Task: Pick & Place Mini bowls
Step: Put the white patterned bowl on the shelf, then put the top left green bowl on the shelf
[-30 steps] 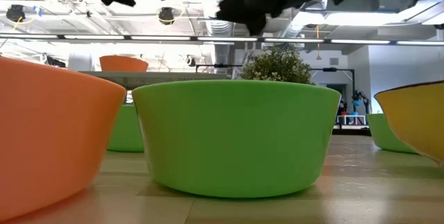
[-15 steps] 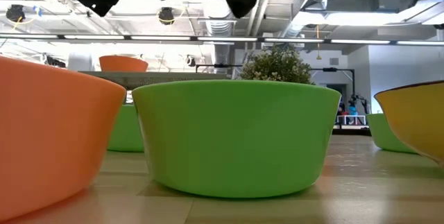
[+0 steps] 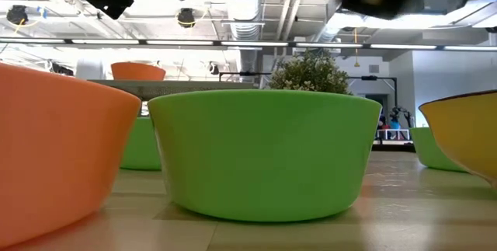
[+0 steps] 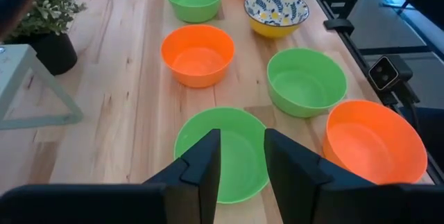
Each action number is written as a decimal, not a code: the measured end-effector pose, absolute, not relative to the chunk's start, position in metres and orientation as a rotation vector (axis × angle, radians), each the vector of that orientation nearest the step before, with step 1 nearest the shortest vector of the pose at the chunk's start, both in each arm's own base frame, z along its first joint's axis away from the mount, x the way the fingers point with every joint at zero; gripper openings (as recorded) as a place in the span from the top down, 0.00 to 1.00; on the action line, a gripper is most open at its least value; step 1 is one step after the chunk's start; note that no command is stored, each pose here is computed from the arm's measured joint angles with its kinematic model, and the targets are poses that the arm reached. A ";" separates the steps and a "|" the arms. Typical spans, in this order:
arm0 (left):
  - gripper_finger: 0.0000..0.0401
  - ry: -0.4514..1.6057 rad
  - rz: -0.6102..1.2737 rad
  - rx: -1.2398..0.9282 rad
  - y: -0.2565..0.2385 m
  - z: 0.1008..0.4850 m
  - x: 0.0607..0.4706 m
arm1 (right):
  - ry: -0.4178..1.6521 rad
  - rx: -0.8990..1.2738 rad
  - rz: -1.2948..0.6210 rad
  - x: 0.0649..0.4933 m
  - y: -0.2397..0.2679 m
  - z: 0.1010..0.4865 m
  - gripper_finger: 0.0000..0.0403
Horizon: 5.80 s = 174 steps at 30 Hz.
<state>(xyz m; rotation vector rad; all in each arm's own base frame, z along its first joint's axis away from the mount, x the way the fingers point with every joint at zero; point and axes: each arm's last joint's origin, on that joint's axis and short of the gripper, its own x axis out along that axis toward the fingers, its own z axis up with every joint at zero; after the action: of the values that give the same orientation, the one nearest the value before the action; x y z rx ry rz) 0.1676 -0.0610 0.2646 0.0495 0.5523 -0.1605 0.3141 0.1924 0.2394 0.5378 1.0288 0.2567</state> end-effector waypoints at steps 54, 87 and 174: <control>0.72 0.548 -0.162 0.045 -0.062 0.263 0.170 | 1.290 0.405 -0.014 0.307 0.224 0.198 0.95; 0.72 0.340 -0.144 0.023 -0.062 0.295 0.145 | 0.825 -0.585 -0.079 0.412 0.069 0.314 0.99; 0.72 0.297 -0.126 0.009 -0.059 0.301 0.139 | 0.961 -0.945 -0.136 0.491 -0.052 0.306 0.54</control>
<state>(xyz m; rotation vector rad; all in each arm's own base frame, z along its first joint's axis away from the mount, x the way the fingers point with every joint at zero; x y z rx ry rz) 0.1393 -0.0585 0.3008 0.0087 0.2975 -0.1260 0.4909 -0.0523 0.3060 -0.9448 0.9609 -0.1361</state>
